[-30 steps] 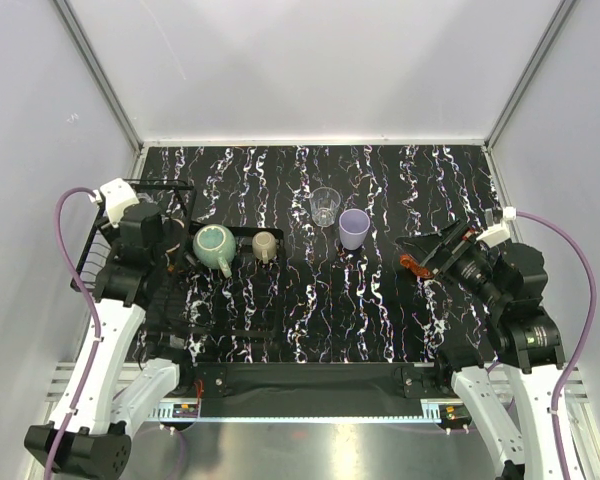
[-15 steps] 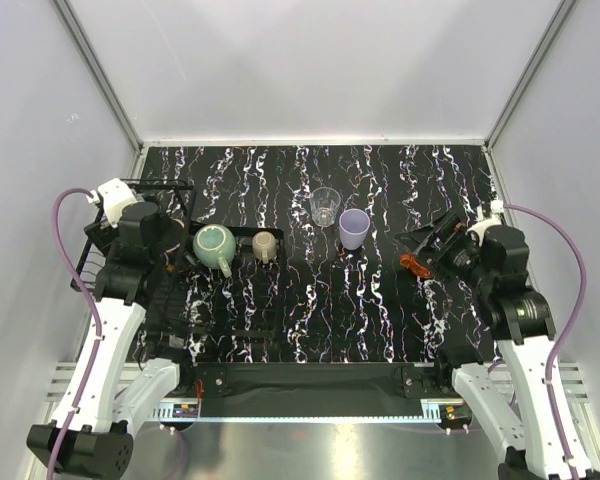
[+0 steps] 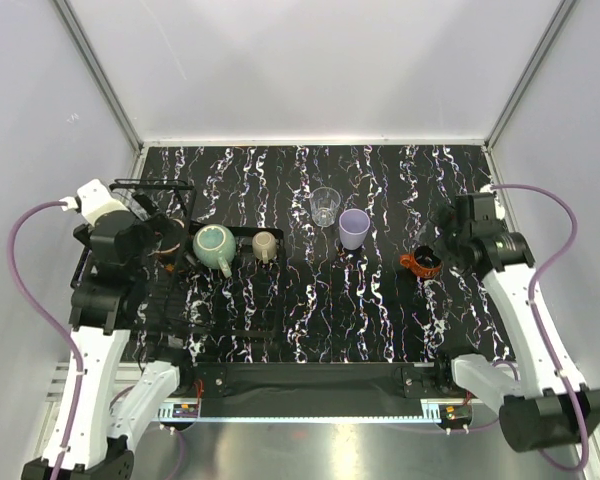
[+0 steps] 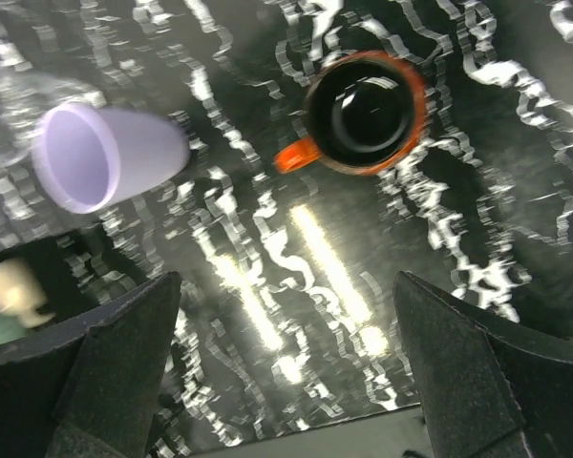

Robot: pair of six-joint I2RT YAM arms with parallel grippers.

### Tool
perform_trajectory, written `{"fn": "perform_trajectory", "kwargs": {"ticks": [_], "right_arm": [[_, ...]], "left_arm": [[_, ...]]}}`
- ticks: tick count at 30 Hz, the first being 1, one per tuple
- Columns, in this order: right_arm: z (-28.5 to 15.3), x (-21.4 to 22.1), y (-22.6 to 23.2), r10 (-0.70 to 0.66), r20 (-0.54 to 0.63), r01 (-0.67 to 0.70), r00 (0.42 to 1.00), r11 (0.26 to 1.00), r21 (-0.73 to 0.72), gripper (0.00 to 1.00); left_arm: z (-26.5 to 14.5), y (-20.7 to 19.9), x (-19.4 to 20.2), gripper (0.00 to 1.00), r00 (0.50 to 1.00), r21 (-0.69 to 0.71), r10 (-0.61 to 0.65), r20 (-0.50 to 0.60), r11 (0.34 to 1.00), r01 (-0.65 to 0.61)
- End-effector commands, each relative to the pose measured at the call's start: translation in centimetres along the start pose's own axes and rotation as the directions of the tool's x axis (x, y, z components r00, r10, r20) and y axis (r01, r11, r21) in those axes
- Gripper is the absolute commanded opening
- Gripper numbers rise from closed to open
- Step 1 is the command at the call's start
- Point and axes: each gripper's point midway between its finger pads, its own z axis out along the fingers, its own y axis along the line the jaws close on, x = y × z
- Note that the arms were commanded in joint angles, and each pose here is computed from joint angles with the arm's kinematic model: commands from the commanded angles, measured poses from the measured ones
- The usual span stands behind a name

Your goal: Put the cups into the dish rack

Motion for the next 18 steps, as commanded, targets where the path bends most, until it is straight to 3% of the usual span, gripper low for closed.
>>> {"fn": "perform_trajectory", "kwargs": {"ticks": [1,5,8,10,12,13,14,15,17,18], "right_arm": [[0.7,-2.1,-0.8,-0.053,0.042,0.048,0.998,0.994,0.102,1.0],[3.6,-2.0,-0.9,-0.048,-0.005,0.048,0.999,0.984,0.172,1.0],[5.6,-1.8,-0.3,-0.015,-0.03,0.02,0.999,0.985,0.173,1.0],[6.9,-1.4,-0.1,0.009,-0.046,0.0,0.999,0.983,0.183,0.98],[7.8,-1.7,0.5,0.047,-0.037,-0.04,0.998,0.984,0.172,0.92],[8.6,-1.5,0.4,0.057,-0.045,-0.047,0.997,0.981,0.191,0.84],[9.1,-1.9,0.8,0.072,-0.031,-0.066,0.997,0.981,0.183,0.58],[9.6,-1.9,0.6,0.084,-0.029,-0.076,0.996,0.977,0.197,0.5],[10.7,-1.8,0.3,0.095,-0.032,-0.085,0.995,0.968,0.238,0.5],[11.1,-1.8,0.3,0.092,-0.036,-0.08,0.995,0.965,0.249,0.56]], "left_arm": [[-1.4,-4.6,-0.8,0.99,0.997,0.225,-0.042,-0.058,0.973,0.054],[-2.7,-10.1,0.4,0.99,0.984,0.463,-0.07,-0.166,0.875,0.14],[-3.8,-13.0,1.6,0.99,0.98,0.575,-0.093,-0.176,0.798,0.179],[-4.8,-15.0,3.2,0.99,0.982,0.631,-0.043,-0.183,0.761,0.151],[-5.6,-17.4,4.9,0.99,0.983,0.688,0.069,-0.171,0.722,0.069],[-6.0,-18.2,5.1,0.99,0.98,0.71,0.108,-0.166,0.703,0.043],[-6.1,-18.6,5.7,0.99,0.976,0.725,0.161,-0.147,0.689,-0.005],[-6.0,-19.5,6.9,0.99,0.964,0.736,0.213,-0.16,0.676,-0.027],[-6.3,-20.1,7.7,0.99,0.948,0.76,0.266,-0.173,0.648,-0.043],[-6.1,-20.4,8.5,0.99,0.937,0.765,0.292,-0.191,0.642,-0.044]]}}
